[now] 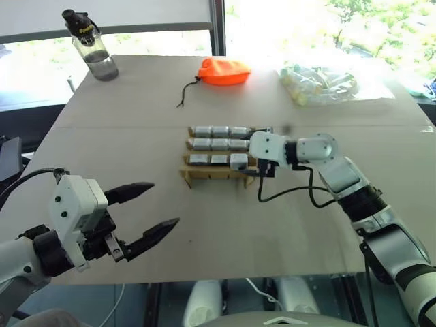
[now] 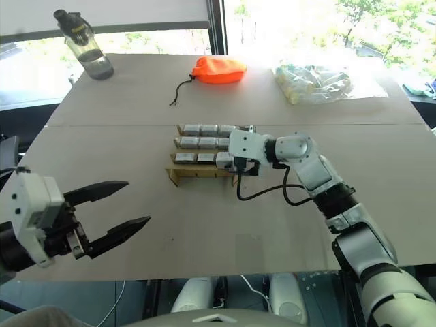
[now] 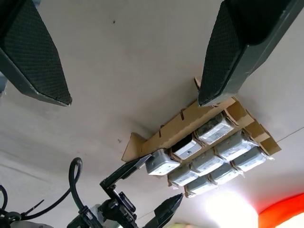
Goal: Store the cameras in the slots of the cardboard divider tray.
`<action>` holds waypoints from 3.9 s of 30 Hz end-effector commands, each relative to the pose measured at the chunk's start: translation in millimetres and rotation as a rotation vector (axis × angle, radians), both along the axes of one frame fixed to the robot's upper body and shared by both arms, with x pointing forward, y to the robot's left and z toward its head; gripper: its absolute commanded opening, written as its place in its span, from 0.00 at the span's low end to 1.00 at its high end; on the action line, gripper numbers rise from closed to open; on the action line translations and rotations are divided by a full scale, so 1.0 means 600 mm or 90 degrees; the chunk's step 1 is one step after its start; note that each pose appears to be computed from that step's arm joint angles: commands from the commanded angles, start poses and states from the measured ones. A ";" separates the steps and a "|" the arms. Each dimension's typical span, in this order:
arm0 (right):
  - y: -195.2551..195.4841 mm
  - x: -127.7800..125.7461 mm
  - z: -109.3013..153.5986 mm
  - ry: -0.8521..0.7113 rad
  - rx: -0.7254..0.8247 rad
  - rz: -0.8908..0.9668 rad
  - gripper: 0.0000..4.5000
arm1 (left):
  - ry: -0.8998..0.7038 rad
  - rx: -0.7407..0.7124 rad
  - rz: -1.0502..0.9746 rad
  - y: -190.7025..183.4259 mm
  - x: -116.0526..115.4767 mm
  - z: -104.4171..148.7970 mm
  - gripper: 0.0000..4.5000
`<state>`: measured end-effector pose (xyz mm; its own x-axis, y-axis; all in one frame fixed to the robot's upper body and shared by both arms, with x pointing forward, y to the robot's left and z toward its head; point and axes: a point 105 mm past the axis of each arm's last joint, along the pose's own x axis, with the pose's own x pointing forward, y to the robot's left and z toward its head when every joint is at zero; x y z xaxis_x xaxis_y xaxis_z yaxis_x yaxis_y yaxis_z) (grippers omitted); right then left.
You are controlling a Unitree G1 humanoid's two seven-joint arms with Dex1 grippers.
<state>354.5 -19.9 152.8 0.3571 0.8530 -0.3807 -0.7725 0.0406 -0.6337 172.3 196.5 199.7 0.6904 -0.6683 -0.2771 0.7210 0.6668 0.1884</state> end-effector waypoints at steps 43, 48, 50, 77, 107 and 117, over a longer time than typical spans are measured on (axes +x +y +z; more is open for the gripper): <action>-0.008 -0.032 0.048 0.121 0.058 0.003 0.14 | -0.025 0.008 -0.034 -0.001 0.010 0.013 1.00; -0.006 -0.026 0.049 0.176 0.048 0.009 0.14 | -0.027 0.010 -0.034 -0.002 0.008 0.013 1.00; -0.004 -0.022 0.046 0.195 0.038 0.013 0.14 | -0.028 0.010 -0.034 -0.002 0.007 0.013 1.00; -0.017 0.015 0.084 0.235 0.073 0.046 0.96 | -0.014 -0.004 -0.023 -0.006 0.005 0.004 1.00; -0.365 -0.166 -0.132 0.210 0.339 -0.352 0.96 | -0.049 -0.098 0.204 0.003 0.023 -0.217 1.00; -0.369 -0.178 -0.129 0.210 0.370 -0.373 0.96 | -0.042 -0.106 0.155 0.000 0.029 -0.216 1.00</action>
